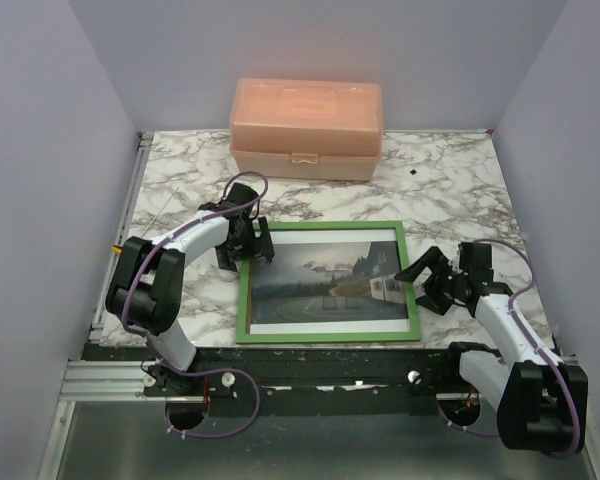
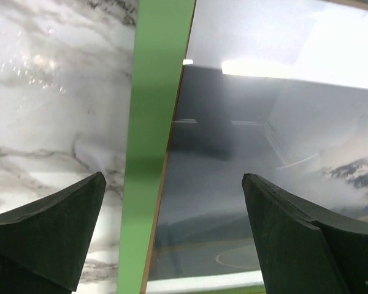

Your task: Put the photo into the frame

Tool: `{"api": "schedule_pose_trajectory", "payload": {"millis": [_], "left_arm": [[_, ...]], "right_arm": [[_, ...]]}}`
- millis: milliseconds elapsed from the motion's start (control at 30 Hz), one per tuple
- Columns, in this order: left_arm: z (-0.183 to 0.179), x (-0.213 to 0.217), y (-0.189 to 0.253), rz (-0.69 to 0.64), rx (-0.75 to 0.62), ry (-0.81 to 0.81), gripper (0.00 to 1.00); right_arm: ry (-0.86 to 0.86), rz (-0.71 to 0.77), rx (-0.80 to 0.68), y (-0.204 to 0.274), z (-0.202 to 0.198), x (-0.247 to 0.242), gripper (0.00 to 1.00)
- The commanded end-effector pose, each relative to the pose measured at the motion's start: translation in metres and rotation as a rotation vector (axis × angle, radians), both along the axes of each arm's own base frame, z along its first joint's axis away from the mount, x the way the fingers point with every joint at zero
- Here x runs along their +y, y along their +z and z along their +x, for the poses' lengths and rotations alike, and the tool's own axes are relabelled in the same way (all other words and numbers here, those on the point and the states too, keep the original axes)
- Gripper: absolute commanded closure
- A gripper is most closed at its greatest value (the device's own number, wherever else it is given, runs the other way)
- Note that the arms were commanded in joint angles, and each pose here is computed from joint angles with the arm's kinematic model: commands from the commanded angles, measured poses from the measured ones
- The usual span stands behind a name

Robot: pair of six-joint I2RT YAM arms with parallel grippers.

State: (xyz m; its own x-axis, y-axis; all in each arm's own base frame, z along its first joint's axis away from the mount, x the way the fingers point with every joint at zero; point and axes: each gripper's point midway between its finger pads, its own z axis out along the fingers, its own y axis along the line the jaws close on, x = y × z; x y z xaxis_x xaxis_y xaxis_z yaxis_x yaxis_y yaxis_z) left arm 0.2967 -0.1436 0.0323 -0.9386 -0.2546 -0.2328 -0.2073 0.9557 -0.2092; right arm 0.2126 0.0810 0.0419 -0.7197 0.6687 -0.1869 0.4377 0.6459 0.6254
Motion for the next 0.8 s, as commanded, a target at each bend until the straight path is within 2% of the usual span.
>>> {"api": "schedule_pose_trajectory", "payload": {"millis": [0,233,467,667,767], "left_arm": [[-0.008,0.013,0.031,0.030,-0.068,0.036,0.01],[-0.002,0.030,0.101,0.031,-0.382,0.017,0.02],[-0.002,0.065,0.168,0.083,-0.809,0.062,0.02],[-0.009,0.093,0.185,0.191,-1.090,0.057,0.02],[-0.008,0.105,0.185,0.244,-1.221,0.086,0.01]], "right_arm": [[-0.030,-0.053,-0.030,0.011,0.013,-0.009,0.00],[-0.027,-0.160,-0.153,0.041,0.049,-0.026,0.00],[-0.083,-0.412,-0.440,0.095,0.099,-0.066,0.00],[-0.194,-0.634,-0.679,0.120,0.112,-0.102,0.00],[-0.253,-0.736,-0.715,0.109,0.107,-0.120,0.00]]}}
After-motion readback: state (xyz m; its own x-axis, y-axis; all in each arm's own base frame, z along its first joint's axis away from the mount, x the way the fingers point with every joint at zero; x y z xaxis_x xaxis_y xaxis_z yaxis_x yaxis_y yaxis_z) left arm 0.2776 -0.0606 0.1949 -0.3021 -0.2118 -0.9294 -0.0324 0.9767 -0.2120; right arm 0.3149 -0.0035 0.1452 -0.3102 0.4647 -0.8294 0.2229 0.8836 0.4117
